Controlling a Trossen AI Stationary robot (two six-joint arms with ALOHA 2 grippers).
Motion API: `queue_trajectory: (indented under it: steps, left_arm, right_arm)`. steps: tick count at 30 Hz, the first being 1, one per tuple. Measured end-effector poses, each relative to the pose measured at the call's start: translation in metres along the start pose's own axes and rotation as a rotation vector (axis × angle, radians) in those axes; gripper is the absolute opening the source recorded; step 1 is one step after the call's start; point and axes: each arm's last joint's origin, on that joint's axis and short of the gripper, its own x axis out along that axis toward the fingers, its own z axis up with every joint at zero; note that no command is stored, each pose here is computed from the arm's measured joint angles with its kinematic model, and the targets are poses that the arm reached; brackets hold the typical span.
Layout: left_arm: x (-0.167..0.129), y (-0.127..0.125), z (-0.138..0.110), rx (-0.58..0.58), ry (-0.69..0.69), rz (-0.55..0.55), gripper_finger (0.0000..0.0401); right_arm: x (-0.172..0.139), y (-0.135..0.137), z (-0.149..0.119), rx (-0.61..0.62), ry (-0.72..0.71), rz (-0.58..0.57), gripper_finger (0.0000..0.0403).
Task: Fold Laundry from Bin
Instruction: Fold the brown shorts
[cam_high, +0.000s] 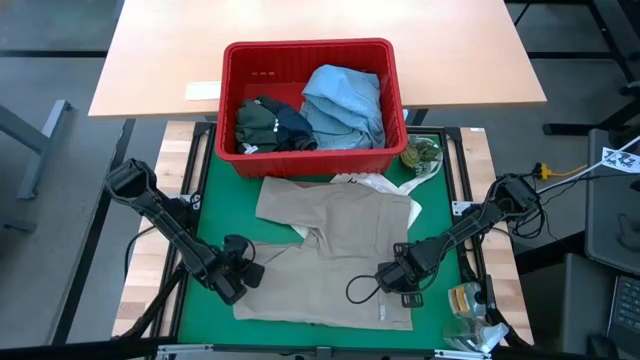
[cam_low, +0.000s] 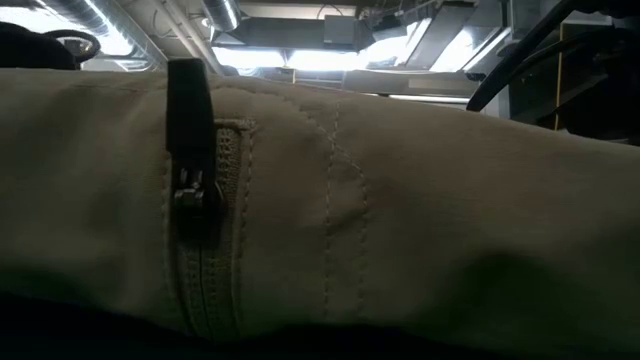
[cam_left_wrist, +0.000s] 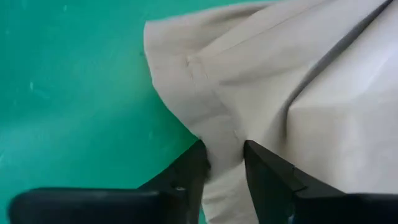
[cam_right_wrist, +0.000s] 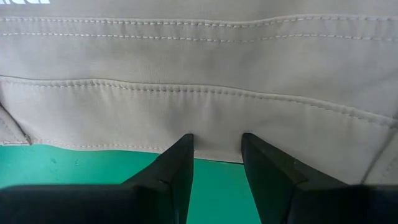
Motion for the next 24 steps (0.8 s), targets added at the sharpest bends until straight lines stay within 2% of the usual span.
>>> queue_trajectory:
  steps: [5,7,12,24]
  left_arm:
    - [0.000,-0.001,0.001,0.001,-0.045,-0.019,0.0024]
    - [0.000,-0.001,0.002,0.001,-0.059,-0.025,0.0008]
    - [-0.002,0.000,0.005,0.006,-0.120,-0.040,0.0004]
    - [-0.004,0.013,0.021,0.033,-0.190,0.103,0.0002]
  right_arm:
    - [0.000,0.000,0.000,0.000,0.000,0.000,0.0140]
    - [0.000,0.000,0.000,0.000,0.000,0.000,0.0140]
    - [0.000,0.000,0.000,0.000,0.000,0.000,0.0140]
    - [0.000,0.000,0.000,0.001,0.002,-0.001,0.0140]
